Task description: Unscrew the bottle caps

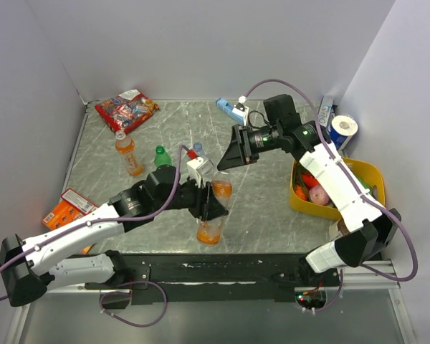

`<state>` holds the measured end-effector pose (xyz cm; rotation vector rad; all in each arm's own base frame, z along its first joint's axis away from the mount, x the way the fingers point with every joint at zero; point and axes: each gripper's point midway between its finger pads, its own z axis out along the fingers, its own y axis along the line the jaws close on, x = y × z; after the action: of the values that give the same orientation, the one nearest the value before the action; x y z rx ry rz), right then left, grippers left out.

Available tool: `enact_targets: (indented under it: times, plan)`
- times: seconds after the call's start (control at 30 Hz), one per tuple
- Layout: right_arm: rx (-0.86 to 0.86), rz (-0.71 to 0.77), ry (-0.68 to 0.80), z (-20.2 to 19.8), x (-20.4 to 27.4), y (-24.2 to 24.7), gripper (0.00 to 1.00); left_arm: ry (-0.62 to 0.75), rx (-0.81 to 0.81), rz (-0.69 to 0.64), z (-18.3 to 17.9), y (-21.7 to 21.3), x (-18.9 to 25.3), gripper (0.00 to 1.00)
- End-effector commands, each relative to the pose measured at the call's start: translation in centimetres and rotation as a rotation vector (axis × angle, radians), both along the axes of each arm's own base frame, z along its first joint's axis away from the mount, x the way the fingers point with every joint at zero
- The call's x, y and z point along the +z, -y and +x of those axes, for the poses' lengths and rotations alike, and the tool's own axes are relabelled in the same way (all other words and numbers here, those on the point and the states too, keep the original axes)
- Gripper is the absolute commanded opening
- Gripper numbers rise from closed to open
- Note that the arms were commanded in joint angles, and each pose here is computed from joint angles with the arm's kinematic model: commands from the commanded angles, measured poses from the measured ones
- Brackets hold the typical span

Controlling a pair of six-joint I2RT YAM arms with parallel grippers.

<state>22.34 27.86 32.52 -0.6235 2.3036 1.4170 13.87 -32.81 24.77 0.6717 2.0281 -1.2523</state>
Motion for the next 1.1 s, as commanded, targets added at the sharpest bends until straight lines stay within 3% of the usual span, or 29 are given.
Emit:
enact_targets:
  times: [0.0,0.23,0.33,0.47,0.63,0.67,0.83,1.07]
  plan:
    - [0.009,0.133,0.221,1.3,4.1,0.4,0.13,-0.047,-0.069,0.011,-2.4,-1.0,0.1,0.52]
    - [-0.010,0.128,0.238,1.3,3.7,0.6,0.14,-0.045,-0.079,0.019,-2.7,-1.3,0.2,0.52]
    - [-0.109,0.065,0.237,2.5,3.1,1.5,0.14,-0.053,-0.046,0.042,-2.3,-1.7,-0.1,0.52]
    - [-0.326,-0.128,0.239,5.4,0.3,4.3,0.14,-0.021,0.161,0.114,1.3,-4.3,-0.8,0.52]
    - [-0.449,-0.223,0.329,6.0,-2.5,5.6,0.14,0.038,0.312,0.093,5.0,-7.7,2.2,0.52]
    - [-0.500,-0.296,0.327,6.4,-4.7,6.4,0.14,0.055,0.345,0.091,5.8,-8.4,2.8,0.52]
    - [-0.503,-0.420,0.404,6.0,-9.3,4.5,0.14,0.171,0.619,0.114,8.7,-13.0,5.7,0.53]
    - [-0.437,-0.508,0.420,6.2,-15.4,-0.2,0.14,0.200,0.769,0.133,9.4,-15.9,6.4,0.54]
